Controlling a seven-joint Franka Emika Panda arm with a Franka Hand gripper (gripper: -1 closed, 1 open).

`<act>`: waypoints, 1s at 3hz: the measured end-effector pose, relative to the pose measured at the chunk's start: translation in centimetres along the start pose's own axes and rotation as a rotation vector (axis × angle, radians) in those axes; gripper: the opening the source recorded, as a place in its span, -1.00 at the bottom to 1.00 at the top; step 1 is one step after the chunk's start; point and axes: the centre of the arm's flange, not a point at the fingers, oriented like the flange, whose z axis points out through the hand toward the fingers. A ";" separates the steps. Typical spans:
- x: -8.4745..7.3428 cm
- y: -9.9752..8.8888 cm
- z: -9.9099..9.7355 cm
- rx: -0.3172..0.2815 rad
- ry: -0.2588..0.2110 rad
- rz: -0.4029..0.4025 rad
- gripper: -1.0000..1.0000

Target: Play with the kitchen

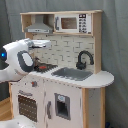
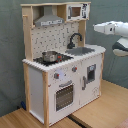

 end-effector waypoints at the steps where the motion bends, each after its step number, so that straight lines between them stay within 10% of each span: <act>1: -2.1 -0.1 1.5 0.005 0.012 0.014 1.00; 3: -4.7 -1.0 5.6 -0.001 0.054 0.042 1.00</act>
